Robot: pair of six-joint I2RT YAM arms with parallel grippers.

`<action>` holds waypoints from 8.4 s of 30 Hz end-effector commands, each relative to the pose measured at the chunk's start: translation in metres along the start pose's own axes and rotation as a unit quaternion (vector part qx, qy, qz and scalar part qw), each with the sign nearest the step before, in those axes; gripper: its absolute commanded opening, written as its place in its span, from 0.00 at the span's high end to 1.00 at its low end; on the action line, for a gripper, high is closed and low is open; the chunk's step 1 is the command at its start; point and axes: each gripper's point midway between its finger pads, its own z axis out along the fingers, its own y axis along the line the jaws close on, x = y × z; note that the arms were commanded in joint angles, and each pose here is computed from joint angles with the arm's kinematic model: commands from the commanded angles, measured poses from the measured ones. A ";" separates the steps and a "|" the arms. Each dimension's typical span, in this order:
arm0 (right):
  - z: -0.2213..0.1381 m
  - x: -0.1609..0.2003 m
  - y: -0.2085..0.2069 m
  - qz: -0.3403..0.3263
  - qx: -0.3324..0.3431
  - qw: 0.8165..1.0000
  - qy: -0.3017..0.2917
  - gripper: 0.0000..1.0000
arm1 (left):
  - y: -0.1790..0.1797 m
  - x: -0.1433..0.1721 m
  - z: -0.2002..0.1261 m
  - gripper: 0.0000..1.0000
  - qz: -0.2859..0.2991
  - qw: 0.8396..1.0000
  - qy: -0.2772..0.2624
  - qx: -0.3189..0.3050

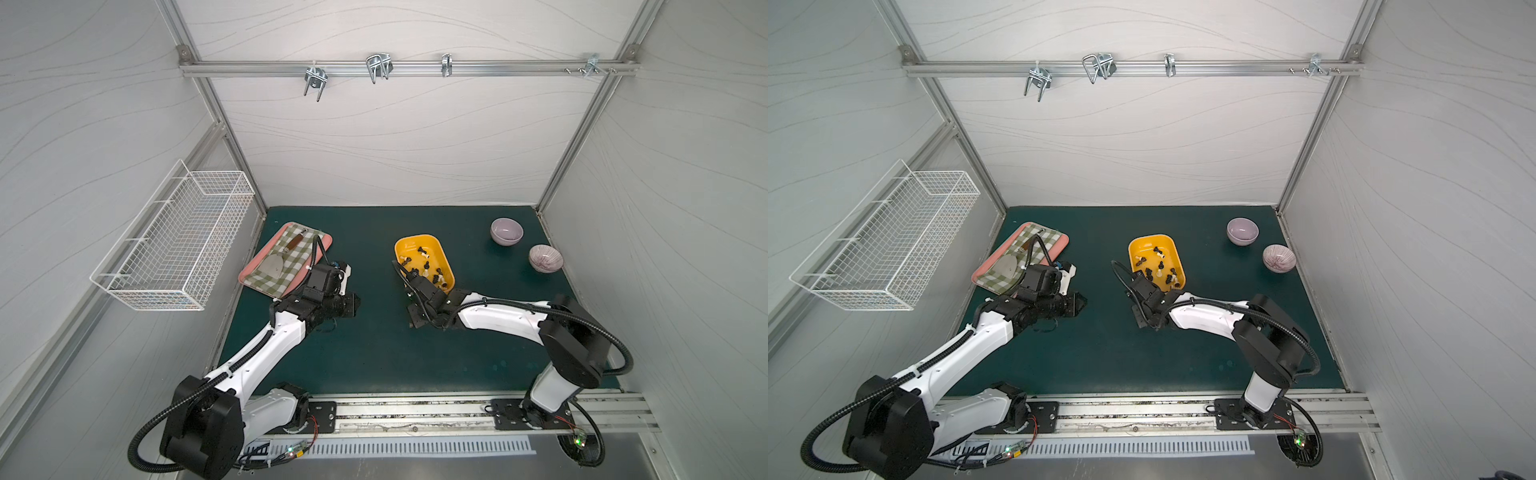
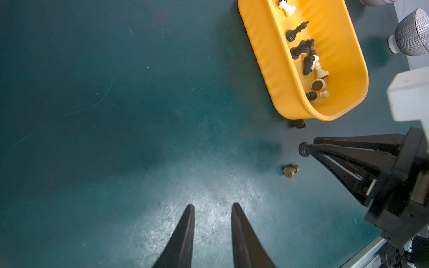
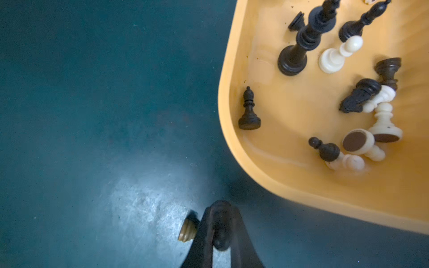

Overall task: Put the chess pieces into the storage box
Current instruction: Pick up the chess piece at the center of the board, then place the chess piece in the storage box, then pick up the chess piece at the center of the board.

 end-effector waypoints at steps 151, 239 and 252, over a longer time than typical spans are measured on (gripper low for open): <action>-0.076 0.038 -0.195 0.232 0.036 0.971 -0.046 0.79 | -0.155 0.052 0.062 0.67 0.280 0.952 0.120 0.028; -0.096 0.044 -0.194 0.253 0.039 0.965 -0.052 0.79 | -0.185 0.126 0.112 0.84 0.376 0.892 0.249 0.031; -0.104 0.047 -0.192 0.250 0.038 0.966 -0.057 0.79 | -0.226 0.057 0.076 0.83 0.385 0.907 0.156 0.072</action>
